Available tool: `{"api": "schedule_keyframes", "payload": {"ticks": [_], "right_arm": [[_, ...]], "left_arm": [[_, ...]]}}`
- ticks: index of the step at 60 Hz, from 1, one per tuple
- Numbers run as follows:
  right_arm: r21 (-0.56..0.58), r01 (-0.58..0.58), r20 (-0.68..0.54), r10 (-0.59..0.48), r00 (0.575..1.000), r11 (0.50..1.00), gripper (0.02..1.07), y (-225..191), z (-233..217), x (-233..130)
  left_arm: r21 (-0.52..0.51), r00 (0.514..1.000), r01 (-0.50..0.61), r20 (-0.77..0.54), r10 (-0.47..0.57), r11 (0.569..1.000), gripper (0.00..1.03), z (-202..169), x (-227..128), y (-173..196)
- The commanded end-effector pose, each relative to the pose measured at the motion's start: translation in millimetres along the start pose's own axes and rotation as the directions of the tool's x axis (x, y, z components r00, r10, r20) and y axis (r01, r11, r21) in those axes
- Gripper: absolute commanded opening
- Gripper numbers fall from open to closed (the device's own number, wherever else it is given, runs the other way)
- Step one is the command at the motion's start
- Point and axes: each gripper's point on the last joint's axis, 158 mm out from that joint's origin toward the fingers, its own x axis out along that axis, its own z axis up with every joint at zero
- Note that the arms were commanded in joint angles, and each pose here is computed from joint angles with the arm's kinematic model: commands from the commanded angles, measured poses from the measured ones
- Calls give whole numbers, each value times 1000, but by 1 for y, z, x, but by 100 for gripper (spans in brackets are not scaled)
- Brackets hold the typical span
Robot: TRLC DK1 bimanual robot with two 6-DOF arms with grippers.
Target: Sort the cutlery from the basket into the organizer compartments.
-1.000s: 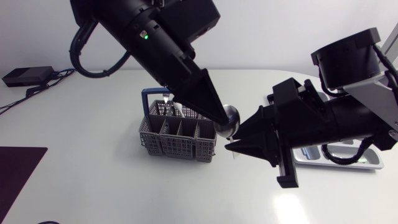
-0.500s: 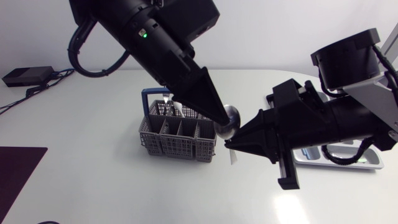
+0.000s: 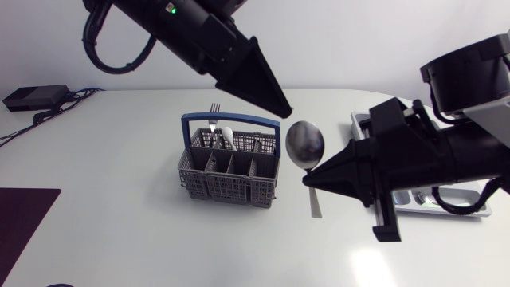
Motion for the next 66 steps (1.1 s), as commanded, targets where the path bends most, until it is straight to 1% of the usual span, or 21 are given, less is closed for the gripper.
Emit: {"api": "schedule_keyframes", "payload": {"ticks": [1, 7, 10, 15, 16, 21, 22, 25, 26, 30, 33, 36, 39, 43, 46, 49, 50, 53, 54, 63, 66], "right_arm": [[50, 33, -16, -33, 999, 998, 8, -6, -12, -7], [87, 107, -19, -106, 994, 990, 8, -27, -19, -20], [108, 152, -27, -150, 988, 982, 8, -40, -24, -27], [147, 238, -43, -234, 971, 960, 8, -66, -33, -43], [158, 260, -46, -256, 966, 953, 8, -73, -35, -48], [202, 333, -74, -325, 943, 921, 8, -99, -48, -63], [208, 354, -84, -344, 935, 912, 8, -106, -51, -66], [230, 391, -110, -375, 921, 891, 8, -122, -60, -72], [235, 403, -119, -386, 915, 884, 8, -127, -64, -74], [278, 453, -157, -425, 892, 847, 8, -152, -79, -84], [288, 499, -192, -461, 866, 817, 8, -168, -91, -91], [292, 530, -209, -487, 848, 796, 8, -179, -96, -94], [325, 569, -238, -517, 822, 755, 8, -201, -109, -104], [345, 595, -266, -533, 803, 726, 8, -218, -119, -110], [362, 624, -286, -555, 781, 692, 8, -234, -127, -116], [376, 645, -303, -570, 764, 665, 8, -247, -135, -121], [380, 648, -306, -571, 762, 660, 8, -249, -137, -121], [401, 670, -333, -582, 742, 625, 8, -265, -148, -126], [405, 671, -338, -580, 741, 621, 8, -267, -151, -125], [438, 747, -414, -626, 661, 500, 8, -309, -184, -139], [445, 770, -450, -629, 634, 457, 8, -320, -196, -143]], "left_arm": [[-23, 998, -35, 60, 37, 999, 64, 11, -19, 6], [-39, 994, -66, 84, 69, 997, 68, 9, -29, 19], [-63, 993, -81, 86, 86, 995, 70, 3, -33, 29], [-85, 988, -132, 66, 138, 988, 70, -6, -34, 47], [-101, 984, -160, 57, 166, 982, 70, -10, -35, 57], [-131, 972, -227, 38, 234, 965, 70, -19, -38, 77], [-146, 961, -267, 26, 274, 953, 70, -22, -39, 88], [-165, 944, -322, 14, 329, 932, 70, -27, -42, 103], [-171, 932, -358, 3, 363, 918, 70, -31, -44, 112], [-201, 889, -453, -27, 458, 868, 70, -43, -52, 140], [-237, 875, -477, -34, 483, 847, 70, -48, -58, 152], [-249, 866, -493, -45, 499, 834, 70, -53, -62, 159], [-279, 852, -515, -65, 519, 810, 70, -64, -67, 173], [-294, 842, -534, -92, 532, 793, 70, -75, -69, 182], [-298, 830, -551, -105, 547, 779, 70, -82, -69, 188], [-296, 806, -587, -134, 576, 753, 70, -90, -73, 195], [-294, 805, -589, -134, 578, 753, 70, -90, -73, 195], [-284, 774, -628, -141, 617, 724, 70, -95, -79, 201], [-285, 773, -630, -141, 619, 722, 70, -96, -80, 202], [-290, 734, -675, -175, 656, 678, 70, -111, -88, 213], [-294, 730, -680, -179, 660, 672, 70, -113, -90, 215]]}}
